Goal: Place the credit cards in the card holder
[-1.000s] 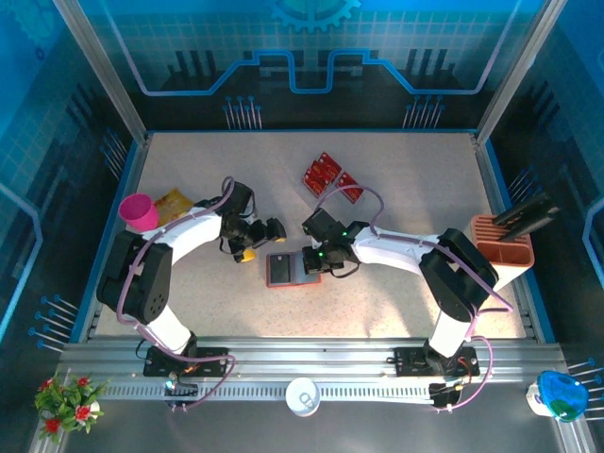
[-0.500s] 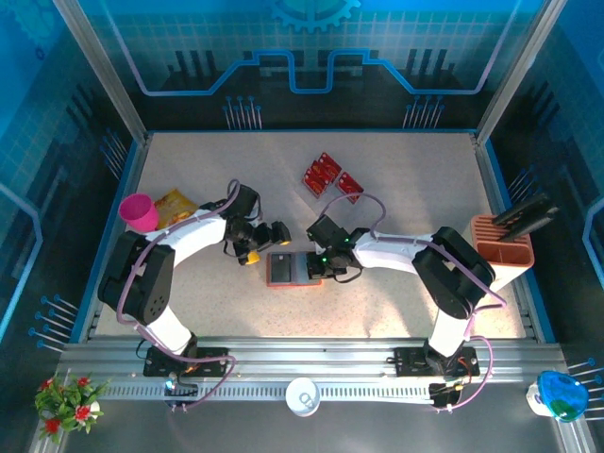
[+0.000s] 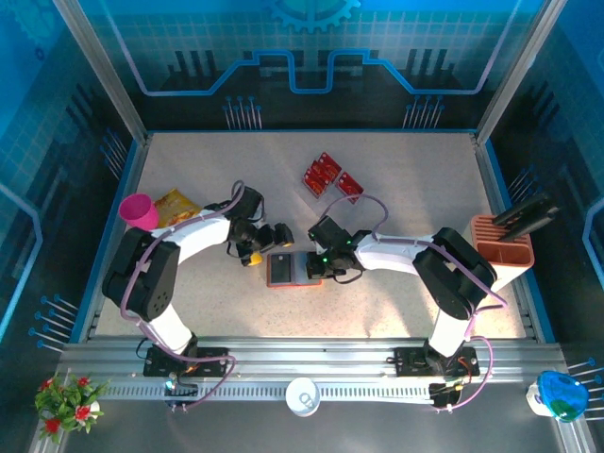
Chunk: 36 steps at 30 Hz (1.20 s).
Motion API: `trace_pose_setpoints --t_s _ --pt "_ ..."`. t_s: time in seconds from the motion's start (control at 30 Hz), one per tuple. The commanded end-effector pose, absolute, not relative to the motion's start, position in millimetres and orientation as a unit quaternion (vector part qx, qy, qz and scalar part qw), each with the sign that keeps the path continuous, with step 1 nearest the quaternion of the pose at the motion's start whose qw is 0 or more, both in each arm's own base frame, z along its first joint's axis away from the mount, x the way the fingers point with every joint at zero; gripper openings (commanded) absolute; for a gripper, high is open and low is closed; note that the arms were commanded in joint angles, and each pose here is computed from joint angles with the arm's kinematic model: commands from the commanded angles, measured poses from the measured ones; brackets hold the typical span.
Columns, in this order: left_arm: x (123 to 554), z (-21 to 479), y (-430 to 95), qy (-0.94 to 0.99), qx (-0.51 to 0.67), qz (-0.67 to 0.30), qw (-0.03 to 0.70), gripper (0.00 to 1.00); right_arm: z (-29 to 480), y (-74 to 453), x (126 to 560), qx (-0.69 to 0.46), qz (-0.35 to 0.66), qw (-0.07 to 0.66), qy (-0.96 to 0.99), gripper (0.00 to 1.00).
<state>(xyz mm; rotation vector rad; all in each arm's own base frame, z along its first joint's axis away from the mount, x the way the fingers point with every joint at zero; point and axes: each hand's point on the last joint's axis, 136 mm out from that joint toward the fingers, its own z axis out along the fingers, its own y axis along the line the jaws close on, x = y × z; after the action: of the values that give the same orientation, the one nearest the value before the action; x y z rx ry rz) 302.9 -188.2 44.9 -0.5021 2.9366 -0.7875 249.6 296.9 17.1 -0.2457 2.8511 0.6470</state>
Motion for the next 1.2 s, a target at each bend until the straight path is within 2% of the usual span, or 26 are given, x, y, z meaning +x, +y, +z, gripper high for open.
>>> trace_pose_setpoints --t_s 0.0,1.17 --pt "298.8 36.7 -191.7 0.954 -0.156 -0.254 0.019 0.99 -14.1 270.1 227.6 -0.069 0.169 0.055 0.982 0.00" --pt "293.5 38.1 -231.1 0.969 -0.061 -0.238 0.029 0.99 -17.5 271.2 226.1 -0.065 0.173 0.053 0.981 0.00"
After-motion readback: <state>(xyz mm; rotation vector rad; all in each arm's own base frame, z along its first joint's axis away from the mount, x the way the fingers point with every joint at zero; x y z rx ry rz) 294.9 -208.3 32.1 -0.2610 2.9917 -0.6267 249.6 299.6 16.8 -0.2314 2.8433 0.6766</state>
